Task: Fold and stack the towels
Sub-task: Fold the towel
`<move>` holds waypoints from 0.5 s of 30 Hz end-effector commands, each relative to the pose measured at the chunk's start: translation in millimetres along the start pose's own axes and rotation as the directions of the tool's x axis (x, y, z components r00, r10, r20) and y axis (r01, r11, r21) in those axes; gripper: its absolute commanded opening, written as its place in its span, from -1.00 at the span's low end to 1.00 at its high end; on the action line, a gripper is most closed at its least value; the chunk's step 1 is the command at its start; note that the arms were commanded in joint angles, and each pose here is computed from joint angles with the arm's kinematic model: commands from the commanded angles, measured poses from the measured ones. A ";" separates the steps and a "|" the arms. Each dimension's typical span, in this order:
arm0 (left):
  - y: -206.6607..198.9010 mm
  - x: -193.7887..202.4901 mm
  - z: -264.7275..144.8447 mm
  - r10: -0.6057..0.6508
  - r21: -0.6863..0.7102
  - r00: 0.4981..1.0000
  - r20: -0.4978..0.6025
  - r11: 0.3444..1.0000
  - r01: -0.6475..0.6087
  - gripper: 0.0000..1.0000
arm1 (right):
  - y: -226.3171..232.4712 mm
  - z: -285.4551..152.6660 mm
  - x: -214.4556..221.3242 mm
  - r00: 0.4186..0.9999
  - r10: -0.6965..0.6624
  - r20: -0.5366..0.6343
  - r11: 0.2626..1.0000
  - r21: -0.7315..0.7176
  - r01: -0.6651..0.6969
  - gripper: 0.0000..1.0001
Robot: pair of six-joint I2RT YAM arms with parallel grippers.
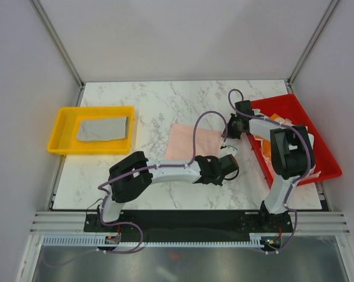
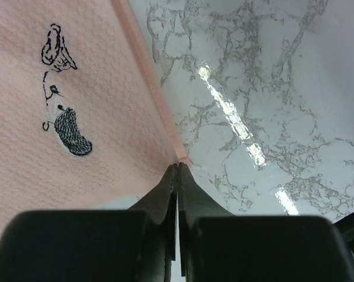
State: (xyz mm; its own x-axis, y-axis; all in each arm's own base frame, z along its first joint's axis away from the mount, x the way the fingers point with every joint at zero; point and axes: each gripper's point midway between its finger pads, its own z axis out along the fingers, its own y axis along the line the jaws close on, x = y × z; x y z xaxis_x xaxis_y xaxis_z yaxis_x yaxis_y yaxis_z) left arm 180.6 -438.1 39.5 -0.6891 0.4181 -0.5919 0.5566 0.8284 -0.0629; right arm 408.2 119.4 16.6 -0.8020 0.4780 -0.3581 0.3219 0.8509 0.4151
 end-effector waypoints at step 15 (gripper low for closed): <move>-28.8 26.4 1.6 -0.050 0.088 0.996 -0.073 0.995 0.057 -0.95 | 5.6 -27.9 -40.3 0.991 -0.073 0.115 0.997 0.049 0.067 -0.45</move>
State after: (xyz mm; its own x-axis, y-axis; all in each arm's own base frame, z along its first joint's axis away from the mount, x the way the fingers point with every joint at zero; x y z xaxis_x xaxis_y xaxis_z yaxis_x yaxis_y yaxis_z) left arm 151.7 -447.2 31.3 -0.7214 0.4314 -0.5416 0.5826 0.8010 -0.1379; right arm 412.8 103.3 23.5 -0.7942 0.4481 -0.4104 0.3193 0.8824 0.3457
